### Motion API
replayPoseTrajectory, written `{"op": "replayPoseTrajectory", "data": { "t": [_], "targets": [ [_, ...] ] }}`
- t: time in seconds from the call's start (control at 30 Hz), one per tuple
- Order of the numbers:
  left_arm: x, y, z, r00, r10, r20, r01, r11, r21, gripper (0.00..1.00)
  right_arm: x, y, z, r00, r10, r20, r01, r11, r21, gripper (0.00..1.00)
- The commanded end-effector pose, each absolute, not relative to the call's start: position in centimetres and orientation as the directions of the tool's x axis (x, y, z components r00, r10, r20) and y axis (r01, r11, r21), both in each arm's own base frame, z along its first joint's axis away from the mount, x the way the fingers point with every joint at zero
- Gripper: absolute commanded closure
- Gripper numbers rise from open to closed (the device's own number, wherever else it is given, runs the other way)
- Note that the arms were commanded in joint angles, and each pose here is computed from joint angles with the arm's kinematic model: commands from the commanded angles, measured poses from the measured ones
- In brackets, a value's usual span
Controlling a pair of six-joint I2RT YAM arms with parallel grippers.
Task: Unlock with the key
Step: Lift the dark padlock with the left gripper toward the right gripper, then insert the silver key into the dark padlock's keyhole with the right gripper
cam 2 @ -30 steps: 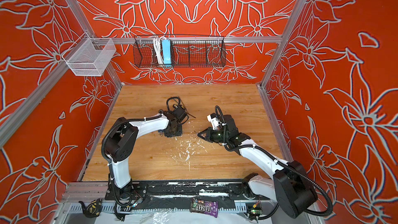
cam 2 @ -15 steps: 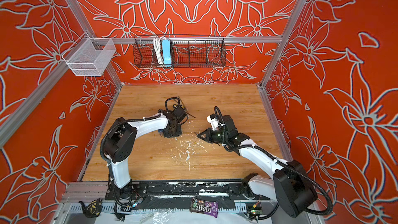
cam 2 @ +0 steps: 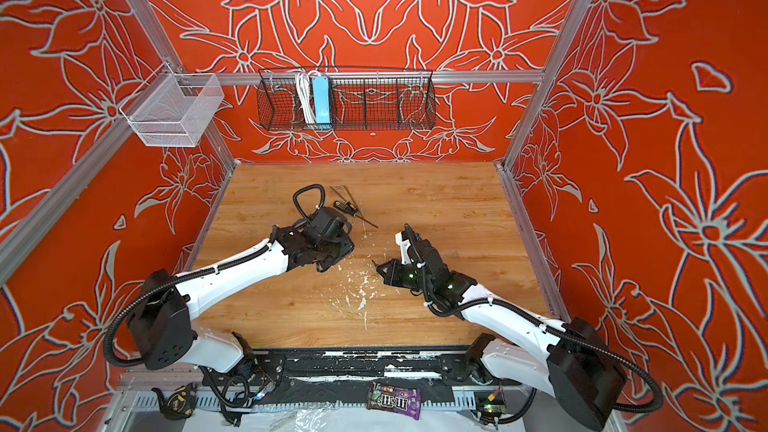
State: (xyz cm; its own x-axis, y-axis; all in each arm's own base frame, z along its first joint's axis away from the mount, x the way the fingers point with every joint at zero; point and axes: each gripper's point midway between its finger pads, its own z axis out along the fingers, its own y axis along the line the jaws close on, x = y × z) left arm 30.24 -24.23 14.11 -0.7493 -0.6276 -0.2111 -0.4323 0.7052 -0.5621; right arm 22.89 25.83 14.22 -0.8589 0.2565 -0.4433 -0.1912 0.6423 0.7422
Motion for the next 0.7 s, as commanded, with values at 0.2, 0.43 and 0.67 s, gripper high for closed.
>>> {"op": "replayPoseTrajectory", "data": {
  "t": [0.2, 0.43, 0.67],
  "targets": [
    [29.4, -26.1, 17.2, -0.627, -0.768, -0.128, -0.488, 0.515, -0.705, 1.0, 24.2, 27.4, 17.4, -0.752, 0.346, -0.56, -0.255, 0.631, 0.733, 1.0],
    [29.6, -26.7, 17.5, -0.623, -0.772, -0.123, -0.471, 0.497, -0.729, 1.0, 23.6, 28.1, 18.1, -0.734, 0.344, -0.586, -0.283, 0.629, 0.724, 1.0],
    [29.5, -27.3, 17.8, -0.637, -0.761, -0.126, -0.449, 0.499, -0.741, 1.0, 23.7, 28.7, 18.2, -0.74, 0.328, -0.587, -0.294, 0.628, 0.72, 1.0]
  ]
}}
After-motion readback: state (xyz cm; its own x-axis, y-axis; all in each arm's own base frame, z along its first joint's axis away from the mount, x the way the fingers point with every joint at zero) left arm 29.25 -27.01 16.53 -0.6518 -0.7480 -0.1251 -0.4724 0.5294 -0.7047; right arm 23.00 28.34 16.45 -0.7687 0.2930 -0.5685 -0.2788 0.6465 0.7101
